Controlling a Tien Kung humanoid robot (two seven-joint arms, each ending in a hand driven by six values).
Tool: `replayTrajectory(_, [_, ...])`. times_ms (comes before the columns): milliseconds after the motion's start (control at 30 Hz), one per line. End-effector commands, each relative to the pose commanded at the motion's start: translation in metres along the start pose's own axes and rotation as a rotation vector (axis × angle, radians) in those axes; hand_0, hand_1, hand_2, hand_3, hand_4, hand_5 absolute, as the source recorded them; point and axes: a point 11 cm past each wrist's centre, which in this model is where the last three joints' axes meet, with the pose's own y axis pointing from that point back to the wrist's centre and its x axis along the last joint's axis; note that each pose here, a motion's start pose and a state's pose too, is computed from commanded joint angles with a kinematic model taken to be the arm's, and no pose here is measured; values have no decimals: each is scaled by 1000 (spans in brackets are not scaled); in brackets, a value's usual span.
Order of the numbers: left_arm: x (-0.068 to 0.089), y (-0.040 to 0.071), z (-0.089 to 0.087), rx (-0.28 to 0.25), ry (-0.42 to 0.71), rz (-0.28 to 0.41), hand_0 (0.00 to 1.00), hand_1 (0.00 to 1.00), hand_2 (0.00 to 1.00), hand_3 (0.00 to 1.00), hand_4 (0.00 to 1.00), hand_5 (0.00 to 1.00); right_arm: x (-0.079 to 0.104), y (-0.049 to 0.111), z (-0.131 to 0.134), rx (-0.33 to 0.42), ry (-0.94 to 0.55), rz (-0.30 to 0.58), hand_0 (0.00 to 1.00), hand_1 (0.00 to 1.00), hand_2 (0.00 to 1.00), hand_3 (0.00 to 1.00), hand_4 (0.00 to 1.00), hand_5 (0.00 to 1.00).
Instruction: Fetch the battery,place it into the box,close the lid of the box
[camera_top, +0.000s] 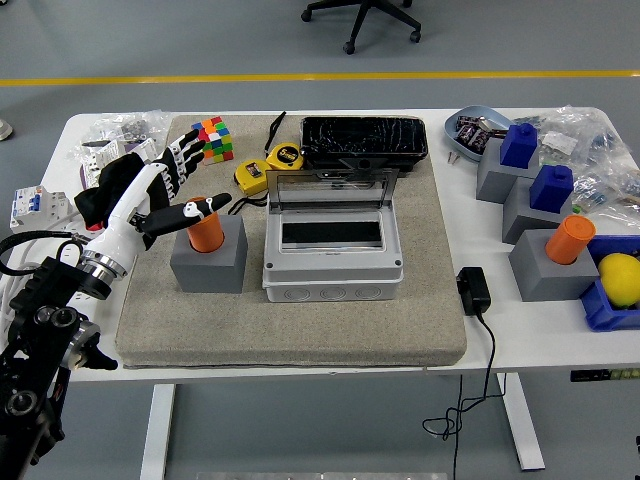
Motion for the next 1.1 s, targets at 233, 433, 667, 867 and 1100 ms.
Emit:
replayTrajectory(233, [2, 1, -4, 4, 23, 11, 998, 998, 998, 998, 998, 285, -1, 0, 0, -1, -3, -2, 880, 857, 820, 829, 998, 998])
replayTrajectory(433, [3, 2, -10, 17, 28, 19, 998, 998, 998, 998, 998, 287, -1, 0, 0, -2, -6, 0, 880, 857, 819, 827, 998, 998])
replayTrajectory(667, [-2, 5, -19, 29, 91, 6, 995, 998, 998, 998, 998, 282, -2, 0, -1, -4, -9, 0, 880, 856, 819, 827, 998, 998])
replayTrajectory(867, [-3, 6, -23, 38, 92, 10, 991, 998, 998, 998, 998, 276, -2, 0, -1, -4, -9, 1, 879, 856, 819, 826, 998, 998])
replayTrajectory(1100, [-2, 8, -30, 61, 80, 29, 913, 996, 998, 998, 998, 116, 0, 0, -1, -5, -9, 6, 878, 856, 818, 824, 998, 998])
